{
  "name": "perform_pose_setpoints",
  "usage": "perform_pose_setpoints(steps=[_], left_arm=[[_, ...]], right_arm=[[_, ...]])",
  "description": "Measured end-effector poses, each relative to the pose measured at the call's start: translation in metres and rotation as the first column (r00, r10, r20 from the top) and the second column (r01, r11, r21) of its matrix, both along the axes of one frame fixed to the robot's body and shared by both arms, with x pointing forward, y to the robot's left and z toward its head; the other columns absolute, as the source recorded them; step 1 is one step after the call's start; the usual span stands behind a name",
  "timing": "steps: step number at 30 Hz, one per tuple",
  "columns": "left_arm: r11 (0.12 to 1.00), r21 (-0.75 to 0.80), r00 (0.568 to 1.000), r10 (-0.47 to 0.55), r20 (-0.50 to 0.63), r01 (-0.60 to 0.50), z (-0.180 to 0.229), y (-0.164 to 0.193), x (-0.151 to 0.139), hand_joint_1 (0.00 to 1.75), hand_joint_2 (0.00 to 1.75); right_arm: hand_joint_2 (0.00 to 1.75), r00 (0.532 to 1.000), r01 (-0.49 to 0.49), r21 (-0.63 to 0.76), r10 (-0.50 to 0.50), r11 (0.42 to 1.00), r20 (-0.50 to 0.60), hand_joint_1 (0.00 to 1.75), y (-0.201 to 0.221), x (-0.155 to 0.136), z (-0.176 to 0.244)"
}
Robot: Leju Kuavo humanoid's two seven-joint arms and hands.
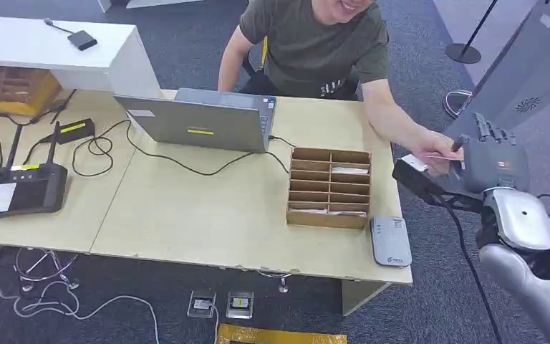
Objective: Pass the card to the sensor for recognition and then transmit it.
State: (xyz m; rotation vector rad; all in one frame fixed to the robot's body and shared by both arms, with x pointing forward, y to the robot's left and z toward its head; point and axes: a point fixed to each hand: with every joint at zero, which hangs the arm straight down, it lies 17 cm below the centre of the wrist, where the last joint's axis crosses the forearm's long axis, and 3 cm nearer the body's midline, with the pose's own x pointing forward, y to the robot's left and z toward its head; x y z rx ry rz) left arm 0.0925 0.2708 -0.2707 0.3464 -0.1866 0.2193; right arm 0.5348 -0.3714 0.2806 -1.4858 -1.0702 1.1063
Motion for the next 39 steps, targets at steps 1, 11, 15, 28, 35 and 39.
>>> perform_pose_setpoints(steps=[1,11,15,28,35,39], left_arm=[[1.0,0.0,1.0,0.0,0.0,0.0,0.0,0.0,0.0,0.0,0.0],[1.0,0.005,1.0,-0.007,-0.001,0.007,0.0,0.004,0.0,0.0,0.0],[1.0,0.007,1.0,-0.014,0.0,0.014,0.0,0.004,0.0,0.0,0.0],[1.0,0.005,1.0,-0.029,-0.001,0.029,0.0,0.003,0.0,0.0,0.0],[0.999,0.004,0.999,-0.037,0.0,0.037,-0.001,0.004,0.0,0.0,0.0],[0.999,0.004,0.999,-0.037,0.0,0.037,-0.001,0.004,0.0,0.0,0.0]], right_arm=[[1.75,1.0,-0.001,0.006,0.001,1.0,-0.007,1.75,0.0,0.0,-0.003],[1.75,0.999,0.003,0.02,-0.002,1.0,-0.046,1.75,-0.005,-0.004,-0.017],[1.75,0.998,0.011,0.007,-0.01,1.0,-0.07,1.75,-0.01,-0.007,-0.024],[1.75,0.995,0.019,-0.009,-0.02,1.0,-0.094,1.75,-0.016,-0.011,-0.031],[1.75,0.993,0.009,-0.007,-0.009,1.0,-0.12,1.75,-0.012,-0.015,-0.043],[1.75,0.993,0.009,-0.007,-0.009,1.0,-0.12,1.75,-0.012,-0.015,-0.043]])
